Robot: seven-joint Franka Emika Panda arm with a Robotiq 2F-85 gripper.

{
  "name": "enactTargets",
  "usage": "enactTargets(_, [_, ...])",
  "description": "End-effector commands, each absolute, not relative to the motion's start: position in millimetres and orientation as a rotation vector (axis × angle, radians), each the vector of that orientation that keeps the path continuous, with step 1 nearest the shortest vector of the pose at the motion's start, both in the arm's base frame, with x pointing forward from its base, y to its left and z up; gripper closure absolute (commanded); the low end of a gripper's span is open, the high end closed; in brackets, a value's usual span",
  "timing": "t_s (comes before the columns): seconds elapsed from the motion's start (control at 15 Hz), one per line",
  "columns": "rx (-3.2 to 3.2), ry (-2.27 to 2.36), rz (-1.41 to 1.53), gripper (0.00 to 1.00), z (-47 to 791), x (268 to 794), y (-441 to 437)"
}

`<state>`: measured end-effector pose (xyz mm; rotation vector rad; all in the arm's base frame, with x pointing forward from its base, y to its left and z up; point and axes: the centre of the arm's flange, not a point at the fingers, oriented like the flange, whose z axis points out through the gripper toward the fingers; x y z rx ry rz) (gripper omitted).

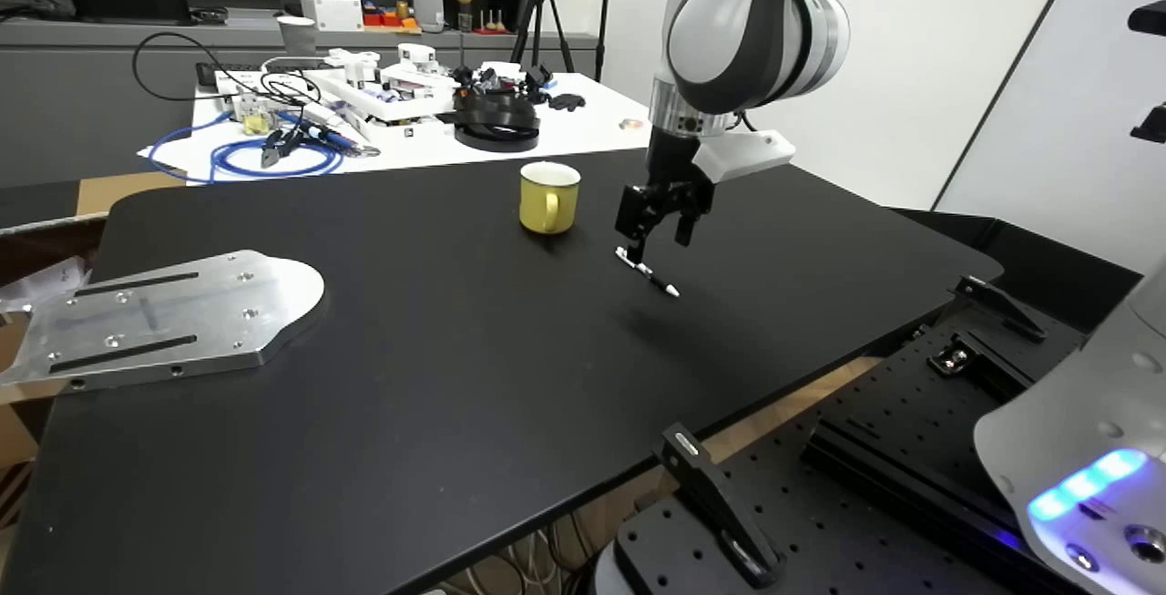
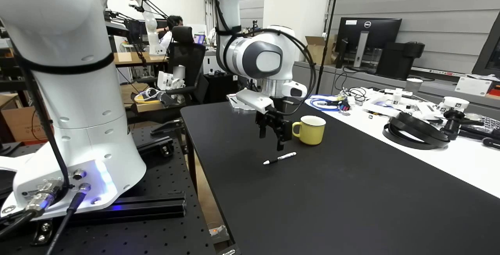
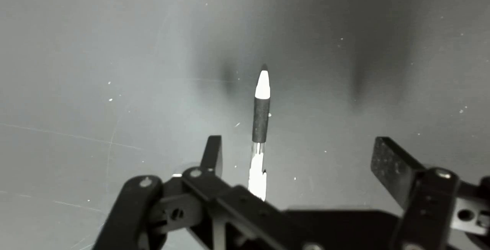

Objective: Place the pen on the table

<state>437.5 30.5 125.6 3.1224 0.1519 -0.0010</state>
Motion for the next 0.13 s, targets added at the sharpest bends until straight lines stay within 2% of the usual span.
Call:
enactTargets(0.0, [3.122,0.153,-0.001,0.0,125.6,437.5,29.8])
enactTargets(0.07, [3.122,0.154,-0.001,0.0,125.6,437.5,29.2])
